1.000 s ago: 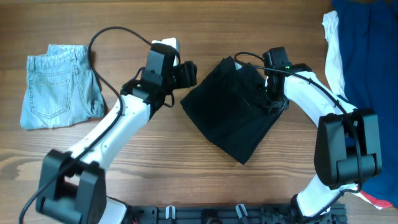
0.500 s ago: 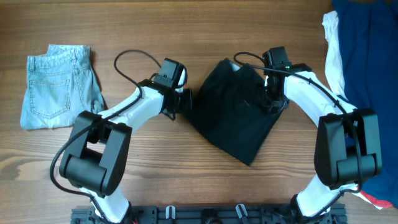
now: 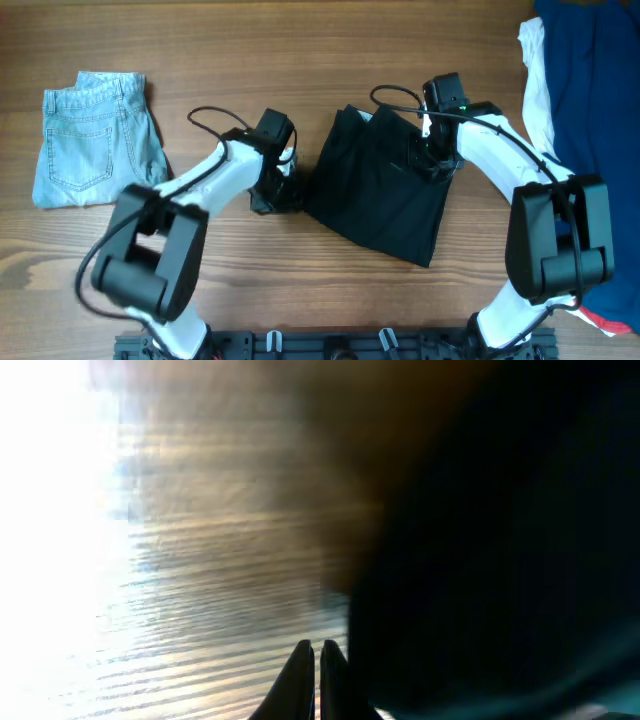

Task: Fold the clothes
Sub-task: 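Lift and rotate the folded shorts with both grippers, then lay them down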

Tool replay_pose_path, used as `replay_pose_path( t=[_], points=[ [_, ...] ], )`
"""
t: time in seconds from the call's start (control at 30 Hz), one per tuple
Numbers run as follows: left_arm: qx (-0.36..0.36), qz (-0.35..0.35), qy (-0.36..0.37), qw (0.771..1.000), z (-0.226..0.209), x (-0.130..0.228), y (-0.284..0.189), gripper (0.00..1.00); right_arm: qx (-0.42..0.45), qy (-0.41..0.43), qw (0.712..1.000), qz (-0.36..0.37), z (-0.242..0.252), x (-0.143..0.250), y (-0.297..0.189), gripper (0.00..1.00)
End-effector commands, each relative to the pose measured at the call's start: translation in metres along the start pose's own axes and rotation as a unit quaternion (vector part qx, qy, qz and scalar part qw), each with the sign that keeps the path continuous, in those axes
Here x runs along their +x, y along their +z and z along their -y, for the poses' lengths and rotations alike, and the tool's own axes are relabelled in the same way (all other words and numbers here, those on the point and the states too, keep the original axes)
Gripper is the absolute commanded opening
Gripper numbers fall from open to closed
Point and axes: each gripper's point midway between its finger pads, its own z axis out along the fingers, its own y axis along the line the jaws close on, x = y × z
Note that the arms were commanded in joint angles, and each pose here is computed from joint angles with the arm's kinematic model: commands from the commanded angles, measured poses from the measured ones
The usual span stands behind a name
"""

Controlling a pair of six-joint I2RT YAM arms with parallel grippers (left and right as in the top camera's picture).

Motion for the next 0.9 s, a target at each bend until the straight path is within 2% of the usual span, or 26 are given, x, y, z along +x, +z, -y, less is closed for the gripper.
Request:
replay_pose_path(
  t=[0.0, 0.03, 0.07, 0.1, 0.13, 0.27, 0.4, 0.43, 0.57, 0.73, 0.87],
  points=[
    [0.044, 0.113, 0.036, 0.992, 0.024, -0.031, -0.051, 0.08, -0.023, -0.017, 0.999, 0.040, -0.011, -0.012, -0.031, 0.40],
    [0.052, 0.144, 0.045, 0.987, 0.029, -0.040, -0.062, 0.25, -0.026, -0.018, 0.998, 0.058, -0.012, -0.016, -0.043, 0.41],
    [0.061, 0.173, 0.054, 0.982, 0.035, -0.049, -0.072, 0.54, -0.030, -0.019, 0.996, 0.076, -0.014, -0.021, -0.056, 0.42],
    [0.074, 0.202, 0.064, 0.974, 0.043, -0.059, -0.082, 0.68, -0.034, -0.020, 0.995, 0.097, -0.015, -0.024, -0.070, 0.43],
    [0.083, 0.219, 0.071, 0.970, 0.048, -0.065, -0.088, 0.73, -0.037, -0.020, 0.993, 0.112, -0.016, -0.027, -0.081, 0.44],
    [0.110, 0.278, 0.096, 0.949, 0.066, -0.092, -0.102, 0.82, -0.052, -0.020, 0.982, 0.181, -0.018, -0.028, -0.137, 0.50],
    [0.143, 0.288, 0.115, 0.940, 0.080, -0.108, -0.091, 0.88, -0.075, -0.026, 0.973, 0.218, -0.023, -0.018, -0.176, 0.75],
    [0.148, 0.286, 0.117, 0.939, 0.081, -0.110, -0.088, 0.88, -0.080, -0.027, 0.971, 0.224, -0.024, -0.016, -0.182, 0.77],
    [0.160, 0.265, 0.119, 0.943, 0.081, -0.119, -0.056, 0.89, -0.115, -0.036, 0.965, 0.235, -0.034, -0.007, -0.199, 0.79],
    [0.150, 0.241, 0.109, 0.953, 0.069, -0.126, -0.019, 0.89, -0.127, -0.029, 0.967, 0.218, -0.037, -0.001, -0.196, 0.78],
    [0.162, 0.207, 0.116, 0.958, 0.074, -0.117, 0.007, 0.87, -0.126, -0.029, 0.968, 0.216, -0.037, 0.000, -0.196, 0.78]
  ],
)
